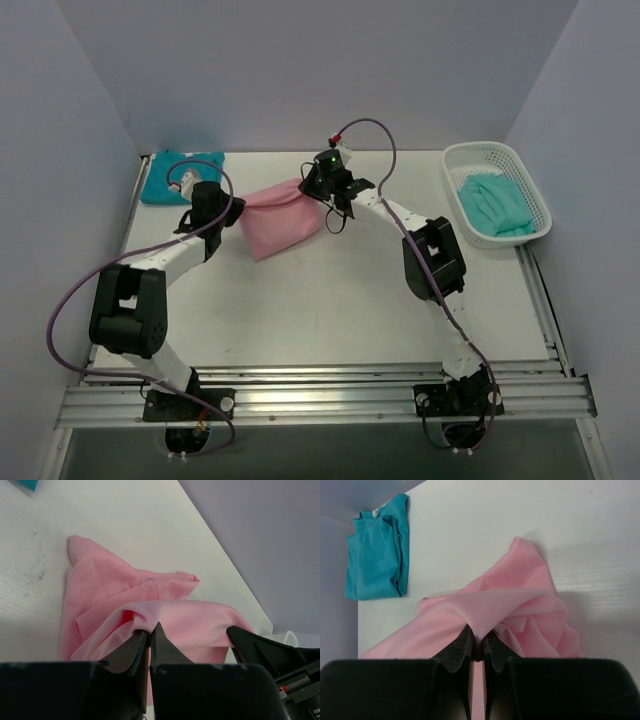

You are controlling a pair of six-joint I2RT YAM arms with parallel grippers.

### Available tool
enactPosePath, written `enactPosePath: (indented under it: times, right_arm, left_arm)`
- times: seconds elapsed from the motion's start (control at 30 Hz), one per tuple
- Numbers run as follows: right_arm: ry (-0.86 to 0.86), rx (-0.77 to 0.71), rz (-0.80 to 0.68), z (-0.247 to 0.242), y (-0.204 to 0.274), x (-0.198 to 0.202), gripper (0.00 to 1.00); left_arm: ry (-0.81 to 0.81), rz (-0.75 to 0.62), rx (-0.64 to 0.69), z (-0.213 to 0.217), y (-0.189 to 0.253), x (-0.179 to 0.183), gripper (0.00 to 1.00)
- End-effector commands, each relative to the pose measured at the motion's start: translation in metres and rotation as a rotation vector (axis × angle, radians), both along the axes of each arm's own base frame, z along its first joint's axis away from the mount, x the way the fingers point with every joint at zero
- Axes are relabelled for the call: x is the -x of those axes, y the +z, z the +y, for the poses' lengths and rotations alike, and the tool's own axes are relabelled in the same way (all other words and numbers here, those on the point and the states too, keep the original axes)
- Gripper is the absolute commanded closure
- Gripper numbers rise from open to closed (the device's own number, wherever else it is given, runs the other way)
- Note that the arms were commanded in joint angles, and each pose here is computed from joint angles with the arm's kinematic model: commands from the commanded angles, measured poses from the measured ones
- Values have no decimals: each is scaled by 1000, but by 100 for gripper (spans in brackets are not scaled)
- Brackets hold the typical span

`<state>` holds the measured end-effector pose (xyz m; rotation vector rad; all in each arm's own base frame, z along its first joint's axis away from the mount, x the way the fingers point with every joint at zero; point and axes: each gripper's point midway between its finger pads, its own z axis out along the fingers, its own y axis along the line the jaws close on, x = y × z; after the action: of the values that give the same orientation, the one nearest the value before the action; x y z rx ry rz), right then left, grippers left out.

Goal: Fold and stack the t-shirts
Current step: Fold the tshirt

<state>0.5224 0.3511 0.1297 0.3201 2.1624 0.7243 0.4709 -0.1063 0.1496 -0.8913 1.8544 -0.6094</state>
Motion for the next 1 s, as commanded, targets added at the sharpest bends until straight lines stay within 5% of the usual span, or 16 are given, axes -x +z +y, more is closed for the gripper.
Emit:
enactPosePath:
  times: [0.0, 0.23, 0.33, 0.37, 0.47, 0.53, 0.57, 0.67, 0.87, 0.97]
  right_arm:
    - [-1, -26, -21, -9, 4, -34, 100]
    - [45, -214, -103, 1, -14, -91, 84]
    - [97, -302, -177, 7, -10, -107, 59]
    - [110, -322, -201, 8, -6, -111, 37]
    - [151, -362, -286, 11, 6, -119, 1]
    - [184, -397, -351, 13, 16, -119, 0]
    - [197, -411, -370, 14, 20, -118, 0]
    - [242, -460, -427, 15, 33, -108, 0]
    - [272, -511, -509, 1, 59, -82, 0]
    - [290, -535, -552, -2, 81, -67, 0]
  left_arm:
    - [-7, -117, 39, 3, 30, -41, 96]
    - [-33, -114, 91, 8, -14, -99, 98]
    - [-29, -135, 112, 16, -24, -124, 98]
    - [-34, -138, 118, 17, -27, -129, 98]
    - [-26, -154, 133, 27, -39, -153, 93]
    - [-38, -179, 142, 33, -43, -170, 78]
    - [-43, -186, 145, 35, -44, -175, 52]
    - [-65, -233, 133, 40, -38, -193, 6]
    - [-130, -320, 86, 38, 0, -216, 6]
    - [-155, -403, 76, 35, 53, -210, 6]
